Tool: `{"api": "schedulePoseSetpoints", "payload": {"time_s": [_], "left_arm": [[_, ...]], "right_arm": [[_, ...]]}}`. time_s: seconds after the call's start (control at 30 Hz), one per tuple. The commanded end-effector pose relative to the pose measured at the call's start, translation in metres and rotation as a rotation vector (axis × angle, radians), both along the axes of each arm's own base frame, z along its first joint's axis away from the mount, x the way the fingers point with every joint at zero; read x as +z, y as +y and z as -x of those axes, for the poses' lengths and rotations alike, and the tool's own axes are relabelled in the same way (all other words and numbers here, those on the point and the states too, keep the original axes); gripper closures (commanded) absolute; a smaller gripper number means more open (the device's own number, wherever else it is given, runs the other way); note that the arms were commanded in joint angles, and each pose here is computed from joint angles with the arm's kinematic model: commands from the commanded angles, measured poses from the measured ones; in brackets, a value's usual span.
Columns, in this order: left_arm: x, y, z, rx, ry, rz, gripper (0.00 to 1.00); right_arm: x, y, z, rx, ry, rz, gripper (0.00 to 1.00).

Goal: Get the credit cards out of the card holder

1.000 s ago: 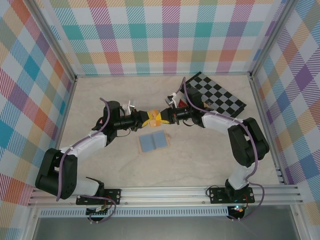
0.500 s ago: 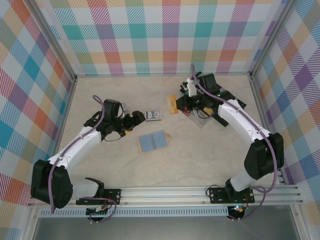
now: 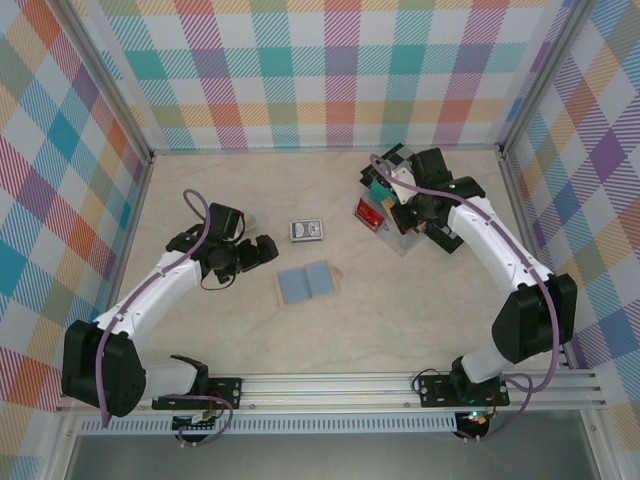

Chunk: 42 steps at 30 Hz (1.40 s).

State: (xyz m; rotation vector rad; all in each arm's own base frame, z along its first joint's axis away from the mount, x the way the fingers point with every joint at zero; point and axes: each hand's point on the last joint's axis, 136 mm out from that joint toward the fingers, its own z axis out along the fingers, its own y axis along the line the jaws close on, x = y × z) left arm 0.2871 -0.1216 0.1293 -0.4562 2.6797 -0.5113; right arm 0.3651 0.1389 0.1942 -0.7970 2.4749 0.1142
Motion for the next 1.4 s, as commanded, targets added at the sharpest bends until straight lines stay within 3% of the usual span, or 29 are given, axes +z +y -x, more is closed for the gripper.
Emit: {"api": "schedulePoseSetpoints", "payload": {"time_s": [0.0, 0.43, 0.67, 1.37], "left_arm": [[0.004, 0.008, -0.003, 0.001, -0.004, -0.032, 0.00], [-0.002, -0.003, -0.004, -0.033, 0.016, 0.011, 0.00], [-0.004, -0.006, -0.003, -0.037, 0.026, 0.026, 0.00], [-0.012, -0.013, -0.005, -0.052, 0.049, 0.055, 0.00]], "right_arm": [[0.005, -0.014, -0.016, 0.060, -0.039, 0.101, 1.00], [-0.030, -0.025, -0.039, 0.249, 0.101, 0.203, 1.00], [-0.044, -0.031, -0.055, 0.251, 0.142, 0.270, 1.00], [-0.061, -0.056, -0.051, 0.193, 0.234, 0.329, 0.98]]}}
